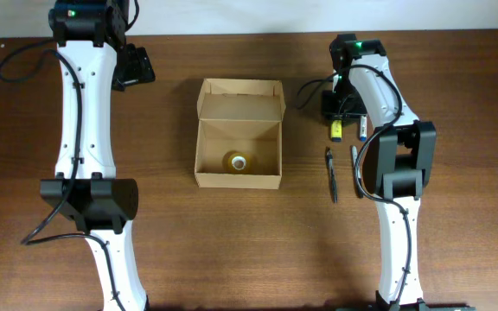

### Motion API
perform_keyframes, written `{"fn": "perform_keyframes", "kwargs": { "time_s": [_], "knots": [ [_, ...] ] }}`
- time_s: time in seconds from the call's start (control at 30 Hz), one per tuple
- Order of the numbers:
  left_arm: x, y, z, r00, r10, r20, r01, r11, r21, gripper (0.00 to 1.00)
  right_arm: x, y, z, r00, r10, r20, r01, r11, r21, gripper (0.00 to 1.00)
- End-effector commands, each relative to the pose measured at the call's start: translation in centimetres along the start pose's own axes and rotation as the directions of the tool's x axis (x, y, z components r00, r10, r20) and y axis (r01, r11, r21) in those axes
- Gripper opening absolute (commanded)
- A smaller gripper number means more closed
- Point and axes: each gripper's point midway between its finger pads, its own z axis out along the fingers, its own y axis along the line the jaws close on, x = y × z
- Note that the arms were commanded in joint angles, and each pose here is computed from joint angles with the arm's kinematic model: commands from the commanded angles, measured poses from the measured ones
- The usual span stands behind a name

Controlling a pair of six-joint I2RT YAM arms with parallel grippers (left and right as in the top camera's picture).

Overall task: Pack container
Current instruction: 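Move the right gripper to the yellow highlighter and grasp it, then carry the highlighter into the box and release it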

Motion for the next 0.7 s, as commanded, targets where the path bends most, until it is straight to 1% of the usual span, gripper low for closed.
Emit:
{"fn": "perform_keyframes", "kwargs": {
  "time_s": [0.0, 0.23, 0.37, 0.53, 0.57, 0.67],
  "knots": [
    [-0.3, 0.2, -0.3, 1.000, 0.006, 0.011, -0.006, 1.000, 0.006, 1.00, 0.8, -1.1, 1.9, 0.999, 0.016, -0.049, -0.015, 0.999, 0.037, 0.04],
    [-0.3, 0.2, -0.3, 1.000, 0.006, 0.011, -0.006, 1.000, 0.006, 1.00, 1.1, -1.0, 1.4, 0.998, 0.016, -0.054, -0.014, 0.999, 0.034, 0.04],
    [-0.3, 0.2, -0.3, 1.000, 0.006, 0.011, -0.006, 1.000, 0.006, 1.00, 0.4, -0.9, -1.1, 1.000, 0.015, -0.011, -0.015, 1.000, 0.026, 0.04],
    [-0.3, 0.2, -0.3, 1.000, 0.006, 0.011, -0.006, 1.000, 0.006, 1.00, -1.2, -0.3, -7.7, 0.991, 0.011, 0.131, -0.011, 1.000, -0.005, 0.04],
    [-0.3, 0.2, -0.3, 1.000, 0.006, 0.011, -0.006, 1.000, 0.006, 1.00, -1.6, 0.2, -11.1, 0.978, 0.007, 0.206, -0.003, 1.000, -0.020, 0.04],
    [-0.3, 0.2, -0.3, 1.000, 0.006, 0.011, -0.006, 1.000, 0.006, 1.00, -1.5, 1.1, -16.8, 0.946, -0.005, 0.323, 0.020, 0.999, -0.042, 0.04]
  ]
}}
